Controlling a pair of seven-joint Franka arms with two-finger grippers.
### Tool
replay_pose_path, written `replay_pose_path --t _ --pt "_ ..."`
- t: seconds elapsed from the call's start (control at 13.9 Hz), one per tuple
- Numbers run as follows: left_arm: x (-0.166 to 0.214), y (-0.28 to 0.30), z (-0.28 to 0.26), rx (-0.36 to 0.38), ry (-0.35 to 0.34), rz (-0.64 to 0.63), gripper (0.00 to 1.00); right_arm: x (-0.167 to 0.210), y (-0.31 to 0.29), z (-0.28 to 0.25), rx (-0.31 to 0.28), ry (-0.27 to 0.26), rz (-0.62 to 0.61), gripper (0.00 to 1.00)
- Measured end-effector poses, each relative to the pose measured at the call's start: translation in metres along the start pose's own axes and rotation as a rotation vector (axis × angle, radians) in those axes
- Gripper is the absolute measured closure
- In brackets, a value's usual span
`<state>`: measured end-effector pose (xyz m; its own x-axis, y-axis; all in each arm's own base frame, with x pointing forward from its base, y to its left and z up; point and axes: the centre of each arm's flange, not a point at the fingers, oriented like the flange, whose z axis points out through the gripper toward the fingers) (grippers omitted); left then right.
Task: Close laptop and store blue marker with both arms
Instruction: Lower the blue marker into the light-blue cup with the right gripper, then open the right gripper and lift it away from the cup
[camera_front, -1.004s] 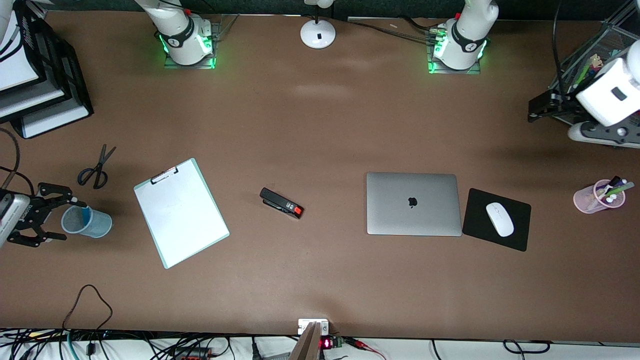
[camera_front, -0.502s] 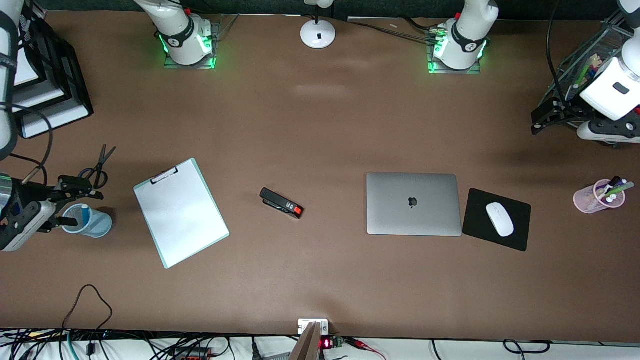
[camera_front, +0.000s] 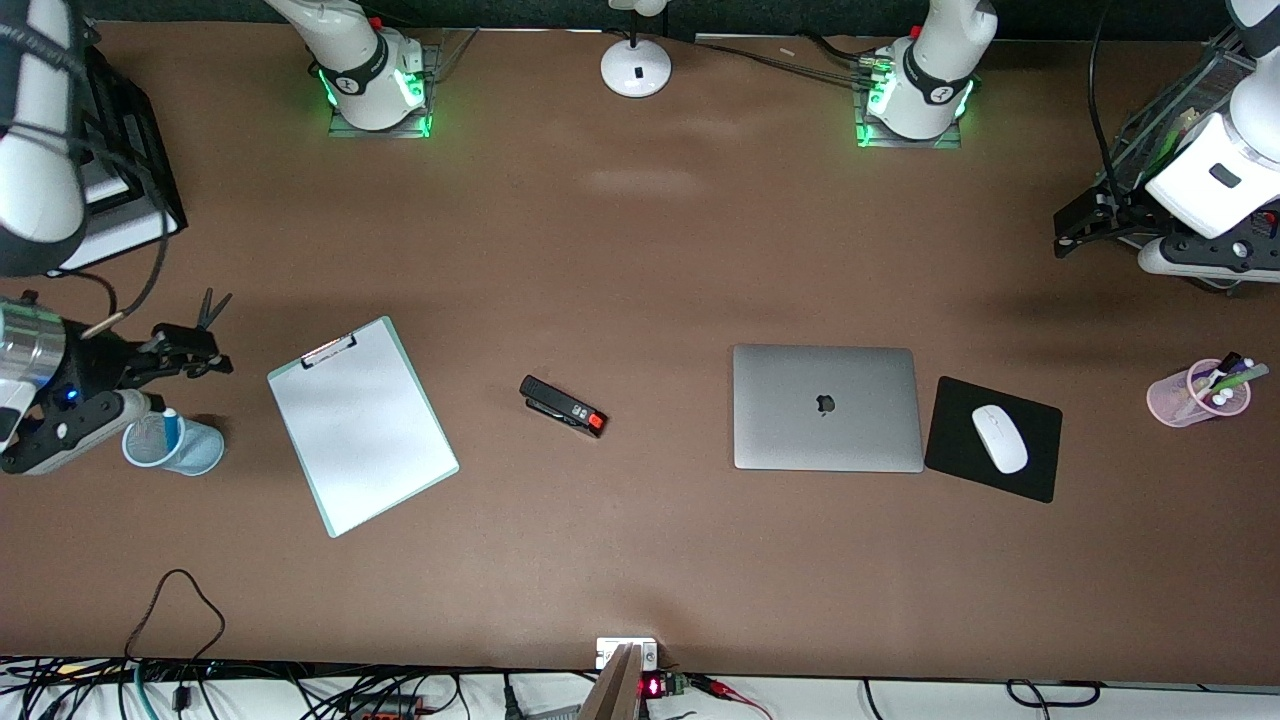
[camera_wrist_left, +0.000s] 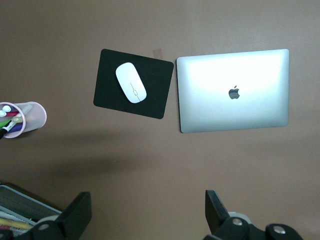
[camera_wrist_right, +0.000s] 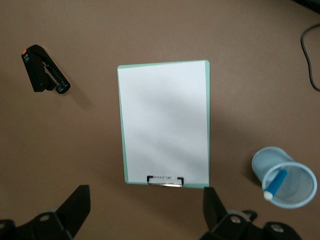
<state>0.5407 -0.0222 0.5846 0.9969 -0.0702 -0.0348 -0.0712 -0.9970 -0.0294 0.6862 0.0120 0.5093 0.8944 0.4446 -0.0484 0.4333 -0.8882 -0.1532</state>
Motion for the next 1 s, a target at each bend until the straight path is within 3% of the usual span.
replay_pose_path --t 1.0 --pt "0.000 -0.001 -0.003 0.000 0.002 -0.004 0.00 -0.020 -0.055 -0.037 -0.078 -0.069 0.217 0.00"
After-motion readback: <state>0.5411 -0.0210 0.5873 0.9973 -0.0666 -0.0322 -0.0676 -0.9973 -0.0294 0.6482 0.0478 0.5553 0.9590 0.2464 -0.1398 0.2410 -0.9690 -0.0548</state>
